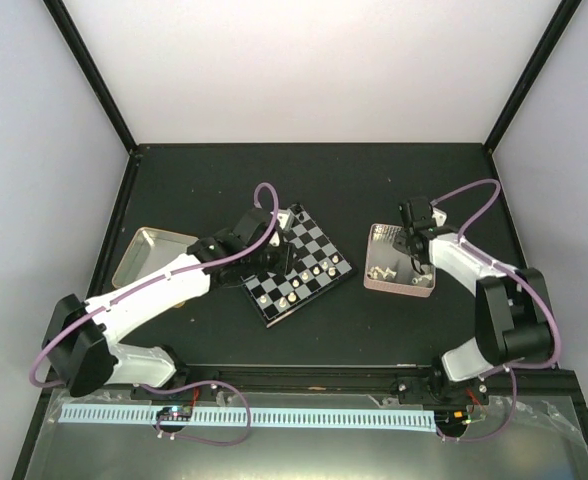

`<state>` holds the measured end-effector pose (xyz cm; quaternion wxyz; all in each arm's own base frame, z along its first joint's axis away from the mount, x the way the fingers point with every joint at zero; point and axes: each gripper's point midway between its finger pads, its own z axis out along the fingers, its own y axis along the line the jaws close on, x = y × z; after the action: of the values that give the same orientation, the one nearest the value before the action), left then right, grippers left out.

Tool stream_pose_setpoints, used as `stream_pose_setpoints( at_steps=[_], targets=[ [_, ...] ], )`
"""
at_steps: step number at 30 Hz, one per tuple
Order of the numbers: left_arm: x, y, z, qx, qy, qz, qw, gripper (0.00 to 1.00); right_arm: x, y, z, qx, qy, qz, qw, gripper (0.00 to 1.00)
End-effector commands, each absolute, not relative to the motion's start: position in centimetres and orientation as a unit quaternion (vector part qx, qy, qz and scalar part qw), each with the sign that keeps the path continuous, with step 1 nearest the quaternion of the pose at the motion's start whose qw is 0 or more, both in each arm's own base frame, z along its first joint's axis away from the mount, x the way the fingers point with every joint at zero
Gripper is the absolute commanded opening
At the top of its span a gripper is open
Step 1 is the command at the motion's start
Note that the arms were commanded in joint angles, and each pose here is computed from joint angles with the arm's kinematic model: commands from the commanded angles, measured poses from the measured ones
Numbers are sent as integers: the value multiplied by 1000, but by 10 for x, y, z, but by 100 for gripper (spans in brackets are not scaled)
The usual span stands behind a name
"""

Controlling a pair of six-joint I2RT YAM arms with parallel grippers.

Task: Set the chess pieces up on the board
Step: Pick up the chess piece from the storage box.

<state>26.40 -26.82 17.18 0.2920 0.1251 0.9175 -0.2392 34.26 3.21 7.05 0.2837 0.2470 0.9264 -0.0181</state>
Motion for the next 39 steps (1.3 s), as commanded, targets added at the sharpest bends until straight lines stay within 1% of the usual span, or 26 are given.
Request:
stream_pose_setpoints(
  at_steps=[1,5,14,23,32,33,36,39],
  targets=[
    [270,-266,204,133,891,-266,344,38,372,32,77,278,911,-10,303,40],
    [270,-260,209,128,884,-269,361,39,372,24,59,293,913,-36,282,36],
    [268,-253,206,125,884,-268,362,39,372,11,38,307,913,-82,256,35],
    [268,-254,204,122,885,-272,358,39,355,13,27,293,925,-82,225,35],
    [267,-258,200,124,886,-278,351,39,340,19,23,284,933,-61,213,36],
    [267,-258,200,125,886,-278,350,39,340,20,22,282,934,-59,212,35],
    [266,-258,200,125,886,-278,349,39,340,22,21,278,936,-54,210,26],
    [266,-257,199,124,887,-278,348,39,338,23,20,277,937,-51,209,22]
  ],
)
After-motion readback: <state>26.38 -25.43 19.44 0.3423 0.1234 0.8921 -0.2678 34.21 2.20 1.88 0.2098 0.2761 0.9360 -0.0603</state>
